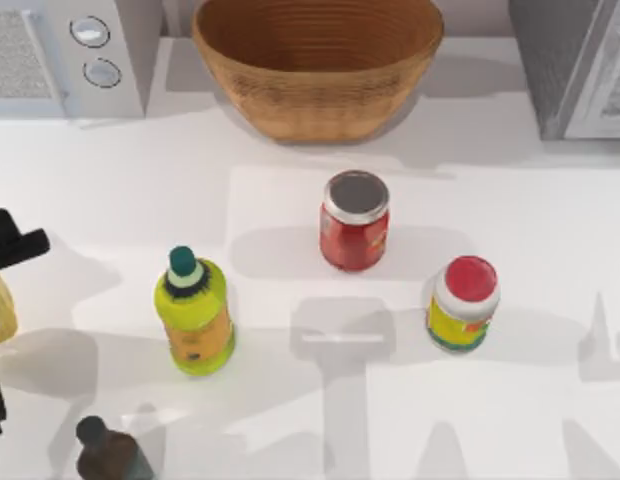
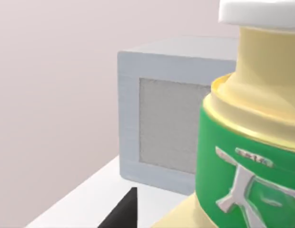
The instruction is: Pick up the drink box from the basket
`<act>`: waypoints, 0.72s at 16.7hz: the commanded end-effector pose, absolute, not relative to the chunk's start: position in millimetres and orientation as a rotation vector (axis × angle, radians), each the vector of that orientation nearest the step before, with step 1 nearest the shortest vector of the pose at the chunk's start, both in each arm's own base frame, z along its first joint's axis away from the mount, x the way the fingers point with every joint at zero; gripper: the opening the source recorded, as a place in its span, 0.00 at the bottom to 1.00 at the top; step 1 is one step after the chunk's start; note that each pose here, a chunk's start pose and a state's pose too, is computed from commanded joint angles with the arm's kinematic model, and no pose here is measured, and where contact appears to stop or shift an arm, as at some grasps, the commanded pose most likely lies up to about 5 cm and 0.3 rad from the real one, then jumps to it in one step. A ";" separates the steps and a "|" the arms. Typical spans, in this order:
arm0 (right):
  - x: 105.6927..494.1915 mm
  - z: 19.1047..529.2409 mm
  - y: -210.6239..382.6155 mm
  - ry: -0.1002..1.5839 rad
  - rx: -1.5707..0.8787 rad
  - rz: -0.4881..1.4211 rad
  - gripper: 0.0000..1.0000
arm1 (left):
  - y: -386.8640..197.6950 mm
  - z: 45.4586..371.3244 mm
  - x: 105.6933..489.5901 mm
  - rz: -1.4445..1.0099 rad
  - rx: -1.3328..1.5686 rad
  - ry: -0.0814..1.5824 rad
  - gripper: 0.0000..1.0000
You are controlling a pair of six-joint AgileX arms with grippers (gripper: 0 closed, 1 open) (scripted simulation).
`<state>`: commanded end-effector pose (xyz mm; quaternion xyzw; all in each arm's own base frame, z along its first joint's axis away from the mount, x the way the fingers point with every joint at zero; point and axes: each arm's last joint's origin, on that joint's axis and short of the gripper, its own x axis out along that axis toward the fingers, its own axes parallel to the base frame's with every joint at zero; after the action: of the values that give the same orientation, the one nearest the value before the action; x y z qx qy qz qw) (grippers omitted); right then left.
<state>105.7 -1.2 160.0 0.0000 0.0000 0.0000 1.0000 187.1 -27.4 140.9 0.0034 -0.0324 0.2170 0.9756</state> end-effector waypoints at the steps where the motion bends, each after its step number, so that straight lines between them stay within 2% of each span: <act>1: 105.7 160.0 -1.2 0.000 0.000 0.000 1.00 | -27.4 140.9 187.1 0.438 0.007 -0.065 0.38; 9: 105.7 160.0 -1.2 0.000 0.000 0.000 1.00 | -27.4 140.9 187.1 0.438 0.007 -0.065 0.98; 12: 105.7 160.0 -1.2 0.000 0.000 0.000 1.00 | -27.4 140.9 187.1 0.438 0.007 -0.065 1.00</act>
<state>105.7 -1.2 160.0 0.0000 0.0000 0.0000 1.0000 187.1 -27.4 140.9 0.0034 -0.0324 0.2170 0.9756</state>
